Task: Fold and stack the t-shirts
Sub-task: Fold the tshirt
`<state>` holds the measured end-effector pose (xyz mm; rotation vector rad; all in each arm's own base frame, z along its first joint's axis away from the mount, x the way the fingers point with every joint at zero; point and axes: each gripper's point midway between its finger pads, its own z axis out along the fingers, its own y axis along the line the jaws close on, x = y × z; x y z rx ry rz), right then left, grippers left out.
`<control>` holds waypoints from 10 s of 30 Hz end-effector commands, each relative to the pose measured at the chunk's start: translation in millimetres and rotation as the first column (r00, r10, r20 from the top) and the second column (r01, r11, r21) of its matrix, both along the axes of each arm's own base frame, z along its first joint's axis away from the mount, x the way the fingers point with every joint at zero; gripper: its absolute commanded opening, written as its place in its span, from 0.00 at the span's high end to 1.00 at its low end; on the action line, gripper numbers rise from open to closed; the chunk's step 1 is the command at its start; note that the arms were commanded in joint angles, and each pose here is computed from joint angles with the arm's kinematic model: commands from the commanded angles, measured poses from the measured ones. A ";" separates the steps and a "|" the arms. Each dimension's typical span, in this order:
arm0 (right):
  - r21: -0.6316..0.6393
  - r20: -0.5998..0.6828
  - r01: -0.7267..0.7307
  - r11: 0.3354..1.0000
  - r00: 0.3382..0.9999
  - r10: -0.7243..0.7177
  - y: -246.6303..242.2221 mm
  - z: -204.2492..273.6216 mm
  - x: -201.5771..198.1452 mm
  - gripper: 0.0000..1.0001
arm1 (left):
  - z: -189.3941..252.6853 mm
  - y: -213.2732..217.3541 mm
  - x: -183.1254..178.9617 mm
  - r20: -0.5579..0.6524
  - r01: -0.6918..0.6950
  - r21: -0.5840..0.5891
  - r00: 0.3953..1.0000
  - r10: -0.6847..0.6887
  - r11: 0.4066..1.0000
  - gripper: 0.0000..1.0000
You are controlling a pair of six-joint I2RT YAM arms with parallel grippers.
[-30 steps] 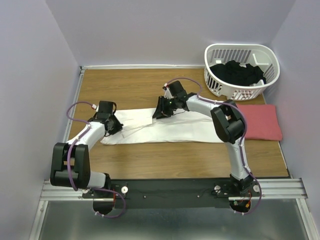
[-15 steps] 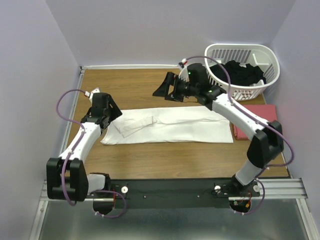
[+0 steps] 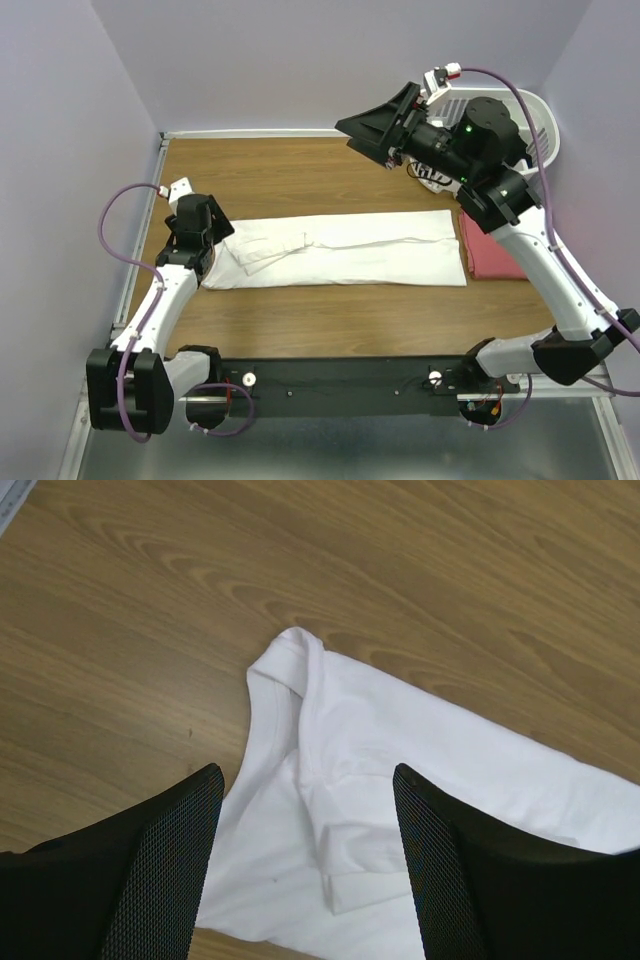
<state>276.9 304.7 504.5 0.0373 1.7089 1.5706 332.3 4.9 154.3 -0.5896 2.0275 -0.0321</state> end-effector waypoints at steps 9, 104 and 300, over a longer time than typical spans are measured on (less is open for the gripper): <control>-0.158 -0.113 0.021 0.987 0.993 -0.039 12.4 -81.3 52.2 0.00 | -8.6 -7.4 -1.2 -0.022 0.023 -0.012 0.999 -0.023 1.000 0.23; -0.733 -0.393 -0.127 0.669 0.881 -0.264 -116.1 -446.6 56.4 0.09 | -107.4 -133.0 -19.7 -0.209 -0.050 -0.265 0.978 -0.007 0.963 0.25; -0.870 -0.345 -0.312 0.382 0.938 -0.020 -84.1 -451.9 -33.1 0.53 | -49.9 -157.4 64.3 -0.244 0.191 -0.062 0.949 -0.201 0.980 0.17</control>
